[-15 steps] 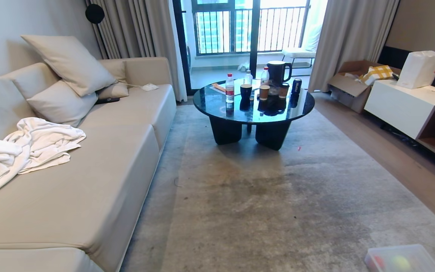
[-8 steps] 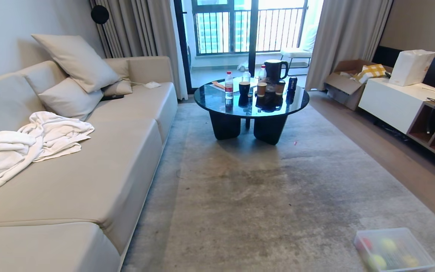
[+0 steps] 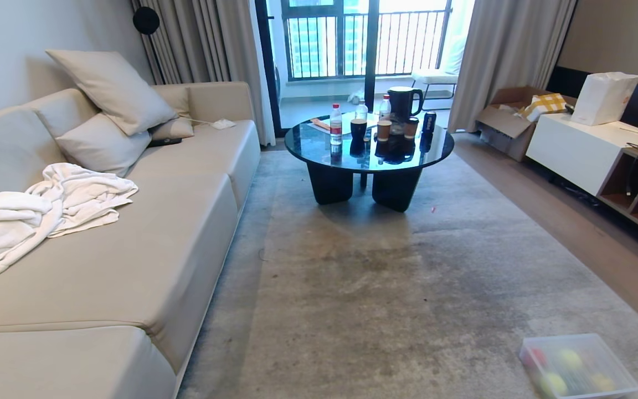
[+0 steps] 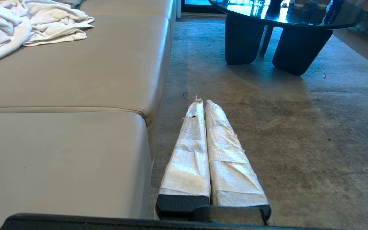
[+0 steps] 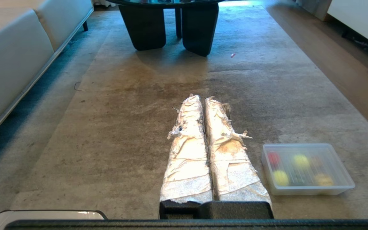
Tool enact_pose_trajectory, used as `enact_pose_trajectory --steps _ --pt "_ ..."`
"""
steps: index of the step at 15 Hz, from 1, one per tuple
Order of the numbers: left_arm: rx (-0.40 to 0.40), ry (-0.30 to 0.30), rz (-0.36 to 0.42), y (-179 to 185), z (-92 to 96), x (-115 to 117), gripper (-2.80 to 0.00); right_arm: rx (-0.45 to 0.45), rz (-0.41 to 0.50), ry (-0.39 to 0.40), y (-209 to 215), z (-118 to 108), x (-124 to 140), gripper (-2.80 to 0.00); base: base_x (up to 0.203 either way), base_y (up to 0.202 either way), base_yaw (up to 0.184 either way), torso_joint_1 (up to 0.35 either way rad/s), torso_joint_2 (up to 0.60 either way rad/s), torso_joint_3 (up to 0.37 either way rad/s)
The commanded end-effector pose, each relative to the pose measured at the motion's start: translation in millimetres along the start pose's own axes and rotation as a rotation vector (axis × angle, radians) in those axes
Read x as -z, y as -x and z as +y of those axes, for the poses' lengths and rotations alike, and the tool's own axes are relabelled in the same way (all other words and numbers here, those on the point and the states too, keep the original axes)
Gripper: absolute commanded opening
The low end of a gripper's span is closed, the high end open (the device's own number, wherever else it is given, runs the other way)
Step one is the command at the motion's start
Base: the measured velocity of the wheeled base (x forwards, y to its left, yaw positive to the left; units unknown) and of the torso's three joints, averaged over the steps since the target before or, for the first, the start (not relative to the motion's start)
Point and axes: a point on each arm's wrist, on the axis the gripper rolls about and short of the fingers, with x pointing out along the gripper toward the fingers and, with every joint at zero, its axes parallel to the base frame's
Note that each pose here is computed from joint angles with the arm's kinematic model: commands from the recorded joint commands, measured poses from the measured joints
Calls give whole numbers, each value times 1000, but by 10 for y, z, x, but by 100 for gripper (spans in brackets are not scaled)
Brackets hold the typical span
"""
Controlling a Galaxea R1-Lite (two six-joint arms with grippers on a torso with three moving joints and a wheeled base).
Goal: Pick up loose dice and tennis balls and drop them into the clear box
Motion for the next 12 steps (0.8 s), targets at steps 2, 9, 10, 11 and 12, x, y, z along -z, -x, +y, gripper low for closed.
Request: enact_pose_trajectory --steps 2,9,10,11,12 --pt "3 0 1 0 -1 1 -280 0 0 0 0 0 0 -280 0 0 0 0 0 0" --pt "3 3 1 0 -1 1 -280 0 0 3 0 0 0 -280 0 0 0 0 0 0" --pt "3 3 1 0 -1 1 -280 0 1 3 -1 0 4 -280 0 0 0 0 0 0" --pt "3 5 1 0 -1 1 -280 0 1 5 -1 0 5 -280 0 0 0 0 0 0" --pt "3 6 1 0 -1 1 -280 0 1 4 -1 0 5 -280 0 0 0 0 0 0"
